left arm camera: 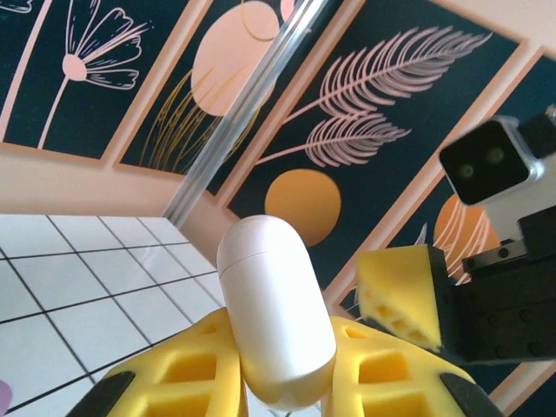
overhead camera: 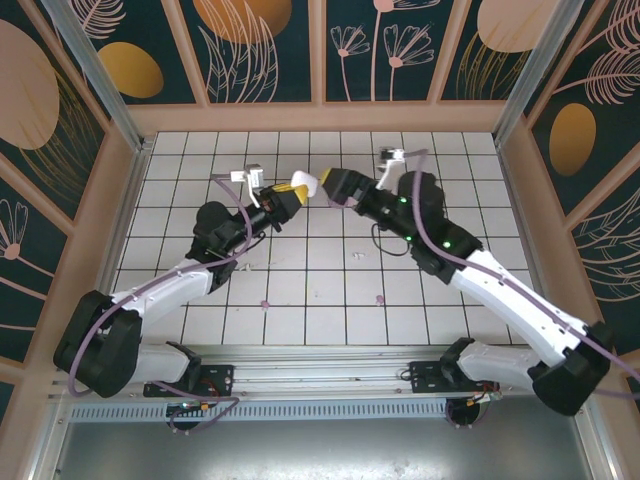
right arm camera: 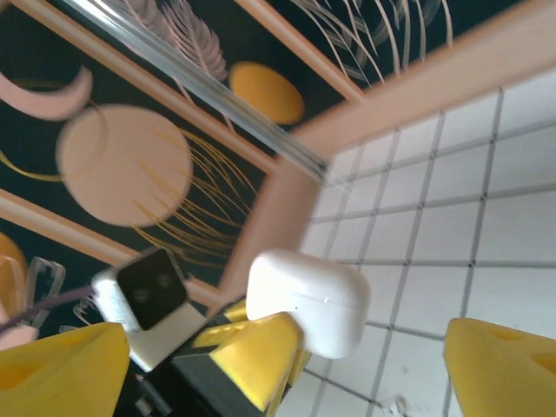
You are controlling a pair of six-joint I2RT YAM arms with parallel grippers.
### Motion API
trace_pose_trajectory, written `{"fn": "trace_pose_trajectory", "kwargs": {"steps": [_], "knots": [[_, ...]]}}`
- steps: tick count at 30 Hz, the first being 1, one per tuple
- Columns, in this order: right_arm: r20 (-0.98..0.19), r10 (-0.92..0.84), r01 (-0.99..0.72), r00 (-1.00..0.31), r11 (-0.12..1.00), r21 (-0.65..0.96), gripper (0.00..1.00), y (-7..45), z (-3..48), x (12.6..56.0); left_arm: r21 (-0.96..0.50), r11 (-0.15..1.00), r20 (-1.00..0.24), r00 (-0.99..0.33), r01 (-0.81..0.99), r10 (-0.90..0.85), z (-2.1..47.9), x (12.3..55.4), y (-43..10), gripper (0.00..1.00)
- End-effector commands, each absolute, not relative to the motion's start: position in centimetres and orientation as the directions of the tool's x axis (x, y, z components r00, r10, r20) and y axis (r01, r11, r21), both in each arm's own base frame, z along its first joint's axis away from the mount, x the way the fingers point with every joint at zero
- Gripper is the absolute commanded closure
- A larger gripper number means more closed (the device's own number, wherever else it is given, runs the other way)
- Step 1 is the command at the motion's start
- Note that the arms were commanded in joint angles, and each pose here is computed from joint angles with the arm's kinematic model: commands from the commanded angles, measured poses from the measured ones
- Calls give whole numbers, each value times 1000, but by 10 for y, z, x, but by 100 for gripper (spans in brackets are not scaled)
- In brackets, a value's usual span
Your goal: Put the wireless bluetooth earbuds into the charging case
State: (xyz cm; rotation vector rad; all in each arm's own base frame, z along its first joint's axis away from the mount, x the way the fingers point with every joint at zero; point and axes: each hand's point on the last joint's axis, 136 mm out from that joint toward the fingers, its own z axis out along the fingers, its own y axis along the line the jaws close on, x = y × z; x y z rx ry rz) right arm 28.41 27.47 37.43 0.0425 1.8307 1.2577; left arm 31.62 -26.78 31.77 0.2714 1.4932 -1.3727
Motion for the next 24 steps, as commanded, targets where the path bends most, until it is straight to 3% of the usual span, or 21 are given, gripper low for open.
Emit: {"fn": "trace_pose_trajectory", "kwargs": {"steps": [1, 10, 15, 24], "knots": [[-667, 487, -590, -563, 328, 737, 11, 278, 411, 265, -598, 151, -731, -458, 787, -505, 365, 296, -262, 100], [-697, 464, -671, -547, 255, 696, 11, 290, 411, 258, -600, -14, -676, -517, 800, -525, 397, 276, -261, 100], [-704, 430, -701, -565, 200, 685, 22, 303, 413, 257, -597, -79, -648, -538, 799, -539, 405, 268, -258, 100], [-698, 400, -719, -594, 126, 684, 31, 317, 411, 254, -601, -92, -642, -548, 794, -536, 404, 262, -256, 100]]}}
